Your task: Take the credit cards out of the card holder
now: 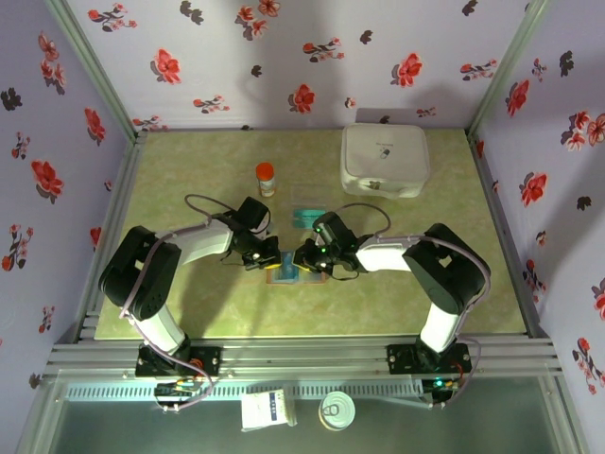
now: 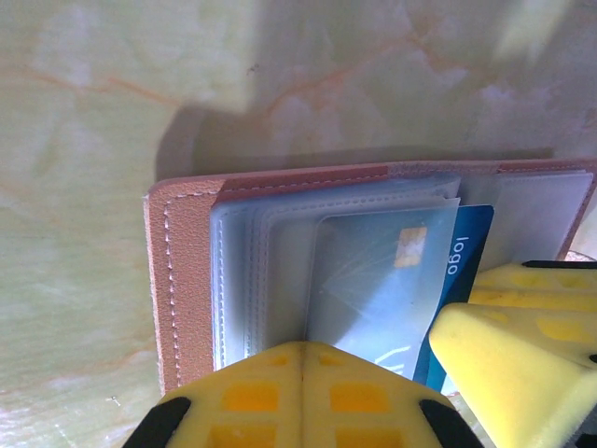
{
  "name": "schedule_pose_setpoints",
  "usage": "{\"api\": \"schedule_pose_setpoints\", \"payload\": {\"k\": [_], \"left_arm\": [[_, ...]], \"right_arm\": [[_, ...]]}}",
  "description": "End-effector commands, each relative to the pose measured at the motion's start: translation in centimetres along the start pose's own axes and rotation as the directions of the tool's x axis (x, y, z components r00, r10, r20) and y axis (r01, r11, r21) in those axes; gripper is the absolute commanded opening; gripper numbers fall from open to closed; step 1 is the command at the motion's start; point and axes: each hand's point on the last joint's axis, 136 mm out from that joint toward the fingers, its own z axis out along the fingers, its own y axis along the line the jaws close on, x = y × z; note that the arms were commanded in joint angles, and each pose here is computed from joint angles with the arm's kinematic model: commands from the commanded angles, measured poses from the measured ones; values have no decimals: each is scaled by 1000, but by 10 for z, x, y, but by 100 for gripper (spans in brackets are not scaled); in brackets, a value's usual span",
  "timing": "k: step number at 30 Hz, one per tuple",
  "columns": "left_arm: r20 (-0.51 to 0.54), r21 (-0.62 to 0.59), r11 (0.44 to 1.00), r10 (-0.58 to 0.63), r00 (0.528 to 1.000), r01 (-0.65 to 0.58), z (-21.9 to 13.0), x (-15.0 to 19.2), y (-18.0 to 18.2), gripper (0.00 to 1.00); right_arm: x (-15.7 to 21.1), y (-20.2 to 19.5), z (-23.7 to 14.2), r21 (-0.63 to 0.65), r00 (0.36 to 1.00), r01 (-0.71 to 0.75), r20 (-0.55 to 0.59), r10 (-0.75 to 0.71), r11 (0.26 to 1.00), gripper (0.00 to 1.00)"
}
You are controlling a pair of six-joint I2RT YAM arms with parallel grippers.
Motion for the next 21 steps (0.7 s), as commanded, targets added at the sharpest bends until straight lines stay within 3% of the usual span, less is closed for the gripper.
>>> {"api": "schedule_pose_setpoints", "payload": {"k": [1, 6, 21], "left_arm": [[-28, -46, 999, -6, 1000, 4, 3, 9, 12, 1], [-29, -47, 999, -7, 1000, 5, 4, 9, 12, 1], [-28, -51, 999, -9, 1000, 7, 3, 9, 12, 1]], "right_arm": [[-2, 13, -4, -62, 1000, 5, 4, -4, 998, 16], [-3, 6, -7, -40, 1000, 7, 15, -6, 999, 12], [-10, -20, -38, 101, 998, 40, 48, -45, 994, 12]]}}
